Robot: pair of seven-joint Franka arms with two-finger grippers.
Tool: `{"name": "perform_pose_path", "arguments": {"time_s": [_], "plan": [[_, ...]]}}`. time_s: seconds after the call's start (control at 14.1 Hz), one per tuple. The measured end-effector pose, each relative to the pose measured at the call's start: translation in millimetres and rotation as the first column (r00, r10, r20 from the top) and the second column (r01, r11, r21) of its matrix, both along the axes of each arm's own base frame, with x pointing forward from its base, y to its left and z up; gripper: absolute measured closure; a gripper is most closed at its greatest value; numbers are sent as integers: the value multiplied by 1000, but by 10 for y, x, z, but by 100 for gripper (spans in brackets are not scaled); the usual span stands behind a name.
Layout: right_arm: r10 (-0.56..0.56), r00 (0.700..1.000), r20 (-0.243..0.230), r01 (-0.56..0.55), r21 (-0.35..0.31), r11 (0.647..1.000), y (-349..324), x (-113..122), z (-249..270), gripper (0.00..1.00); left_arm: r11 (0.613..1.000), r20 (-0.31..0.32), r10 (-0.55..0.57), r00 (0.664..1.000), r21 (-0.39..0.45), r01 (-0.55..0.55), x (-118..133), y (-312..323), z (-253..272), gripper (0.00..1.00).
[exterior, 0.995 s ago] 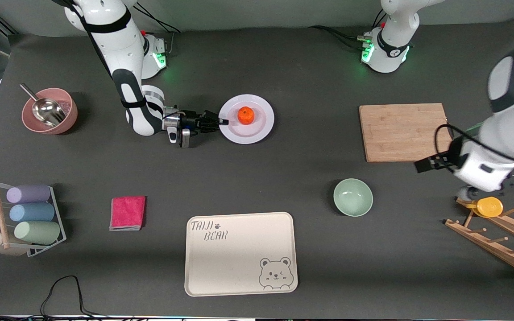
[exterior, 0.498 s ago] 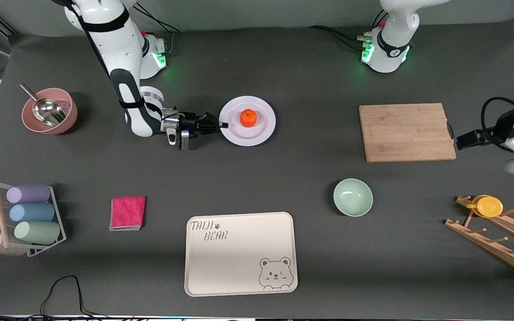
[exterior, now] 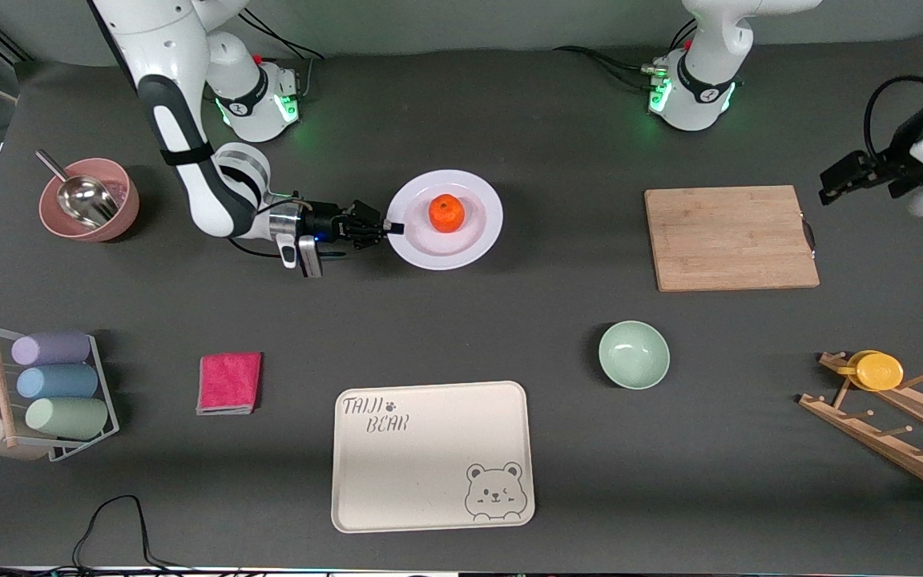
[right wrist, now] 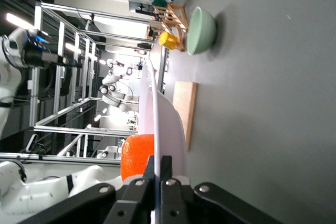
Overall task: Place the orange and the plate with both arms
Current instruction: 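Grip the plate rim with the right gripper and slide it onto the whiteboard, then lower the plate onto the whiteboard and open the right gripper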
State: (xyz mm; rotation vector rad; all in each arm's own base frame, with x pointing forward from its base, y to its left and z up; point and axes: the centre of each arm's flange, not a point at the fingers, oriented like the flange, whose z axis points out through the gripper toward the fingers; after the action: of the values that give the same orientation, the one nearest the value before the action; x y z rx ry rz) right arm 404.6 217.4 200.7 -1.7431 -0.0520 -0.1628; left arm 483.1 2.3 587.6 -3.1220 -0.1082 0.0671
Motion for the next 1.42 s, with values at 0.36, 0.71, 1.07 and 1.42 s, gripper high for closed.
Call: {"name": "perform_pose_path", "arguments": {"time_s": [0.36, 0.71, 1.07, 1.42], "plan": [[-50, 999, -7, 50, -12, 999, 15, 785, 101, 96, 1000, -14, -3, 1000, 4, 3, -38, 5, -37, 0], [-81, 996, -29, 79, -61, 995, 2, 2065, 190, 96, 1000, -6, -4, 1000, 4, 4, -15, 13, -60, 0], [-109, 994, -25, 107, -64, 992, -40, 3122, 308, 96, 1000, -3, -4, 1000, 4, 4, 33, 16, -110, 0], [-163, 986, -19, 160, -128, 979, -65, 3467, -96, 96, 1000, -3, -6, 1000, 4, 6, 34, 17, -109, 0]]}}
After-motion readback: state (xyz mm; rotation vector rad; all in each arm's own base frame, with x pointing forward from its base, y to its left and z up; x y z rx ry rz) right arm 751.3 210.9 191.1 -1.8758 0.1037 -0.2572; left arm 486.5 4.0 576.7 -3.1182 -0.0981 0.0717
